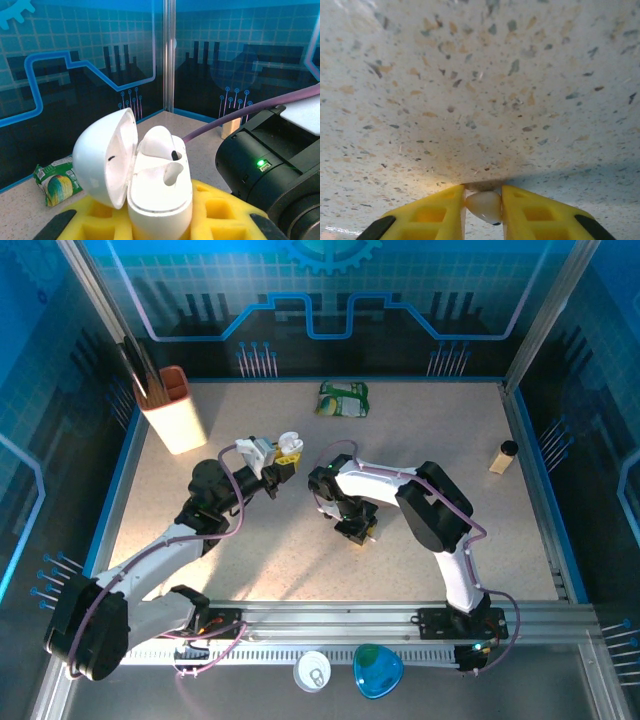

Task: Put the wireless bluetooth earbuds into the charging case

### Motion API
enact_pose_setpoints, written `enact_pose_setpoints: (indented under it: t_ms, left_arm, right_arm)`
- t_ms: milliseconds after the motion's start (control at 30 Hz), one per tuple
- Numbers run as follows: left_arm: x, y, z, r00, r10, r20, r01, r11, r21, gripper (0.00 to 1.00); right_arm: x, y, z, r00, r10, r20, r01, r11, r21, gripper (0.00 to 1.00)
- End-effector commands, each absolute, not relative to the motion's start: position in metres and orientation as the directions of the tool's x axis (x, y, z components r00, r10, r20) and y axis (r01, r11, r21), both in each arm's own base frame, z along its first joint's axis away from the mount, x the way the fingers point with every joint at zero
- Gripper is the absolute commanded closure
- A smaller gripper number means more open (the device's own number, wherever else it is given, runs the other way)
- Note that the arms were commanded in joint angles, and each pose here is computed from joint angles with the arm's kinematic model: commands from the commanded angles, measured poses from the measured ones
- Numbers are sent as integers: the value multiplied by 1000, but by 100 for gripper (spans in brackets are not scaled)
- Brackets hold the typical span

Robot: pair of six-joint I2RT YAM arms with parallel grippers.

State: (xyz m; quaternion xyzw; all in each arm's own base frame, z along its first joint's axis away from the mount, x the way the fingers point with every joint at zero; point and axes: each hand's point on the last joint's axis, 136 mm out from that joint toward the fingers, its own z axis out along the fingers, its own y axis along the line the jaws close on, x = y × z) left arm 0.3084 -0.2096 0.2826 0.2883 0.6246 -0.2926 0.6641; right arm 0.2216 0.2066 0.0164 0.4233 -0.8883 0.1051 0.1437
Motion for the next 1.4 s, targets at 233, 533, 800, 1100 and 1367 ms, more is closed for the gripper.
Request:
enact_pose_setpoints:
  t_ms: [233, 533, 800, 1100, 1367]
  left_arm:
    - [311, -207, 280, 65, -28, -997, 733, 679, 29, 99]
    - [315, -206, 284, 87, -58, -995, 720, 693, 23, 99]
    - [322, -216, 270, 87, -71, -994, 745, 666, 17, 98]
    - [319, -244, 238, 23, 11, -1000, 815, 578, 25, 98]
    - [303, -270, 220, 19, 70, -997, 896, 442, 48, 98]
  right_arm:
    - [231, 216, 37, -690, -694, 207, -712, 702, -21, 76]
    - [257, 204, 73, -822, -568, -41, -570, 821, 28, 77]
    - [286, 203, 129, -832, -425, -355, -486, 868, 99, 76]
    - [289, 219, 200, -759, -280, -588, -507, 821, 262, 76]
    - [278, 254, 252, -678, -222, -701, -627, 673, 394, 76]
